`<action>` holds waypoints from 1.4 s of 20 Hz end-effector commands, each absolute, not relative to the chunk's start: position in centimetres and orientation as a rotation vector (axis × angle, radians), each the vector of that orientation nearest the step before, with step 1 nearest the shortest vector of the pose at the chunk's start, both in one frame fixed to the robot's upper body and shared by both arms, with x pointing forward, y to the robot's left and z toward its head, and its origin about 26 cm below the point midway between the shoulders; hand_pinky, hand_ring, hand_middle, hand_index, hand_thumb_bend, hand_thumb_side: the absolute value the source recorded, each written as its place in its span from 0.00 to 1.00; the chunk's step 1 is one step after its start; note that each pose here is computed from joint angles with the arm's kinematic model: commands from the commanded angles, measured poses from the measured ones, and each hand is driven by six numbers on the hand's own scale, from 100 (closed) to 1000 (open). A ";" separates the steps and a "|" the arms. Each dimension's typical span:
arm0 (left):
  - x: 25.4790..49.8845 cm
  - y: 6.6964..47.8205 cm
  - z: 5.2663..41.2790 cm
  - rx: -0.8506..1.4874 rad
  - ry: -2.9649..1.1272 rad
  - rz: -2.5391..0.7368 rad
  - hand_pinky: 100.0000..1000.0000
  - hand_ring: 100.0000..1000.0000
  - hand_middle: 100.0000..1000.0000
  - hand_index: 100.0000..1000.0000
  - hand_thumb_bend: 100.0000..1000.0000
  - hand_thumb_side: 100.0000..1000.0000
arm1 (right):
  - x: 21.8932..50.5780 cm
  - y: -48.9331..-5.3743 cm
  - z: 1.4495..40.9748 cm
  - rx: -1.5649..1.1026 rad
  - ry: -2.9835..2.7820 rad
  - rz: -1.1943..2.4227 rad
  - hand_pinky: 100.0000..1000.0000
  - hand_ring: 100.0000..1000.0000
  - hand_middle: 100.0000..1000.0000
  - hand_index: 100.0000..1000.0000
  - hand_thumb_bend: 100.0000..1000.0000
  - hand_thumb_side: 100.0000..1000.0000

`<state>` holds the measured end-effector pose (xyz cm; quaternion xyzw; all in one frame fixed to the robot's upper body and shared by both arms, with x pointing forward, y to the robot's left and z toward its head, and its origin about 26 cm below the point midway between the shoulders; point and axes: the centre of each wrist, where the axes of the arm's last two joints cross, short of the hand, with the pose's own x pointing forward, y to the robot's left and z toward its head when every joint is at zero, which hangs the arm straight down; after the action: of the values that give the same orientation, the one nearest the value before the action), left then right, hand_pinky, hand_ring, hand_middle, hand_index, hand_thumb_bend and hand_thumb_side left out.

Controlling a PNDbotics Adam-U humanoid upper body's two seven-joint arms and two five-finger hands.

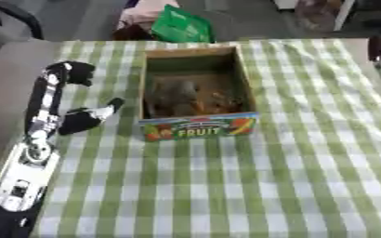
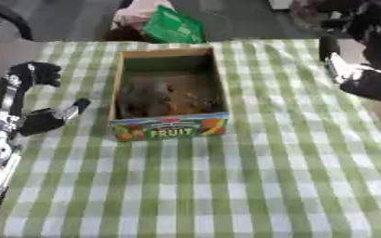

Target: Pick up objects on the table and place them in the box.

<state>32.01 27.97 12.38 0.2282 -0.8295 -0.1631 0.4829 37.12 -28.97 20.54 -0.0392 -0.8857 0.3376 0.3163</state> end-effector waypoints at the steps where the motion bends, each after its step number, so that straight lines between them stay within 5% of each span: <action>1: 31.5 28.6 14.0 0.536 -2.052 -0.362 0.67 0.51 0.49 0.64 0.62 0.00 | 37.1 -29.4 21.2 -0.125 -2.345 0.876 0.82 0.94 0.75 0.85 0.00 0.25; 7: 30.6 29.6 12.1 0.448 -1.995 -0.260 0.67 0.52 0.49 0.64 0.62 0.00 | 36.6 -30.0 17.5 -0.117 -2.225 0.745 0.81 0.94 0.74 0.83 0.00 0.26; 28: 30.5 30.0 11.5 0.333 -2.008 -0.135 0.65 0.48 0.46 0.63 0.58 0.00 | 35.4 -29.4 14.2 -0.117 -2.123 0.628 0.80 0.90 0.68 0.77 0.00 0.24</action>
<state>30.47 29.82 10.84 0.1350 -0.8324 -0.0580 0.5344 35.50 -29.23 13.14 -0.0380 -0.8503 0.2527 0.4600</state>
